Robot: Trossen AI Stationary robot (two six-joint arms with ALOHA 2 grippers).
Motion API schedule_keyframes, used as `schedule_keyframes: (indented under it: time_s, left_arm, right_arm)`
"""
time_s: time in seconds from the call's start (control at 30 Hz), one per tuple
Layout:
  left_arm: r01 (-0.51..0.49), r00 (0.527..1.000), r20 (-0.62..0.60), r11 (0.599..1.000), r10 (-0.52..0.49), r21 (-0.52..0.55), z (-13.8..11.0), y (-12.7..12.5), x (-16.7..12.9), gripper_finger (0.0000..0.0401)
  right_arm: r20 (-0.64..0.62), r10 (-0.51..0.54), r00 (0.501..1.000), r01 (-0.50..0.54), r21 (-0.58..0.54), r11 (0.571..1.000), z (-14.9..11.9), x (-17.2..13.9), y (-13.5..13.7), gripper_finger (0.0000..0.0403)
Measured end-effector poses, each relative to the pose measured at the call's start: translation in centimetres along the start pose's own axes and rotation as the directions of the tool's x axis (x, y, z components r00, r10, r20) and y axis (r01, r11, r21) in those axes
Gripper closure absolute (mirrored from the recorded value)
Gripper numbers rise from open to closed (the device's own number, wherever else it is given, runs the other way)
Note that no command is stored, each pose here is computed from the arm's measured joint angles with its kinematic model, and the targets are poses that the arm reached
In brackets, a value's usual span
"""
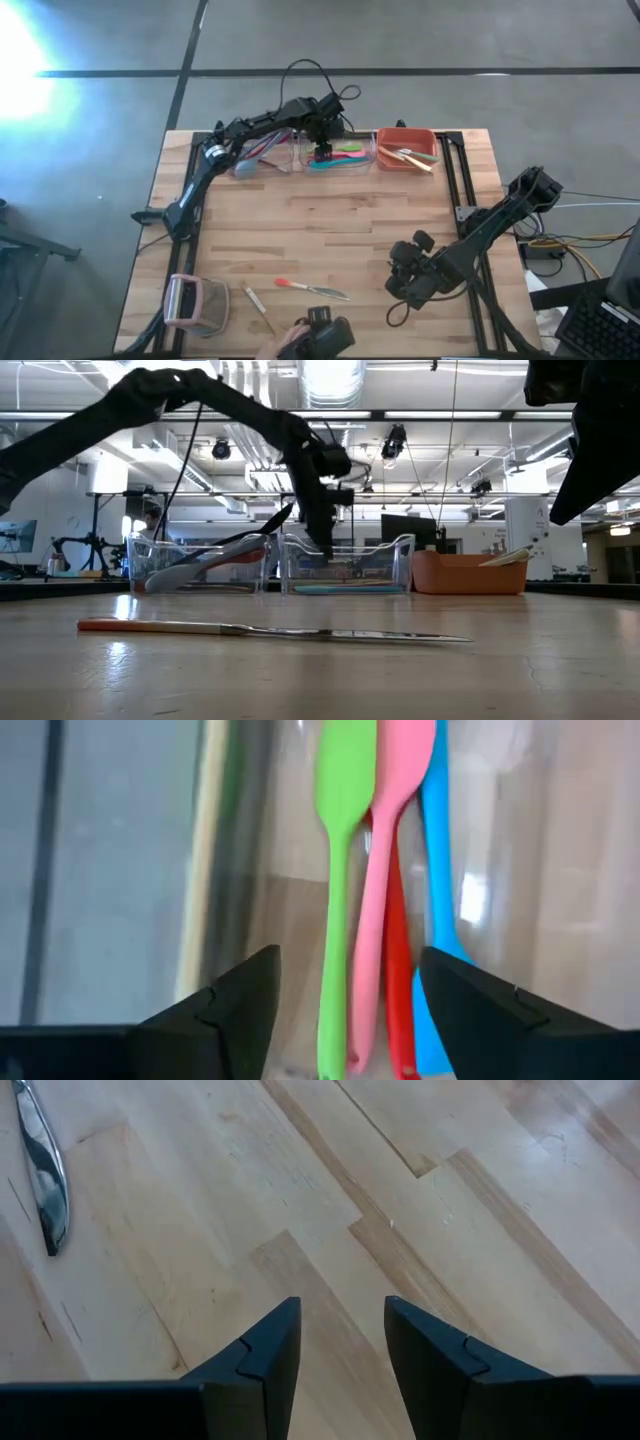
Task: Pick & Place Kitchen Items
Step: Put the orange knife into the orange bin
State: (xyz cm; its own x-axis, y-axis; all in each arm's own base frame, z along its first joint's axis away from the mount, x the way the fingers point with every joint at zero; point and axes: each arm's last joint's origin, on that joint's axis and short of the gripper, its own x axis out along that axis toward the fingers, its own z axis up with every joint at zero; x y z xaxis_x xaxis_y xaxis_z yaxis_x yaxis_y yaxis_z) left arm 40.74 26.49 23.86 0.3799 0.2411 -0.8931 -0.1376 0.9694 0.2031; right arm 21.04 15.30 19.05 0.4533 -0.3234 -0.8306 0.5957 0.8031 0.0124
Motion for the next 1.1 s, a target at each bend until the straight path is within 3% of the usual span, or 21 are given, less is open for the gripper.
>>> schedule_keyframes:
  time_s: [0.3,0.73,0.9,1.1]
  left_arm:
    - [-0.029,0.992,0.125,0.999,0.031,-0.018,1.3,-2.2,-9.1,0.0162]
    - [0.099,0.978,0.171,0.987,-0.12,0.13,0.7,-13.2,-21.0,0.0169]
    - [0.175,0.974,0.107,0.961,-0.2,0.213,-0.3,-17.8,-23.2,0.0169]
    - [0.267,0.964,-0.056,0.922,-0.262,0.282,-1.9,-23.1,-23.4,0.0169]
  right_arm:
    - [0.003,0.009,1.0,-0.009,0.006,1.0,0.0,0.0,0.1,0.0275]
    - [0.019,0.057,0.998,-0.057,0.032,0.998,0.9,-0.9,1.0,0.0261]
    - [0.029,0.084,0.996,-0.085,0.012,0.996,1.6,-1.6,1.6,0.0257]
    - [0.045,0.125,0.991,-0.125,-0.016,0.992,2.5,-2.7,2.3,0.0267]
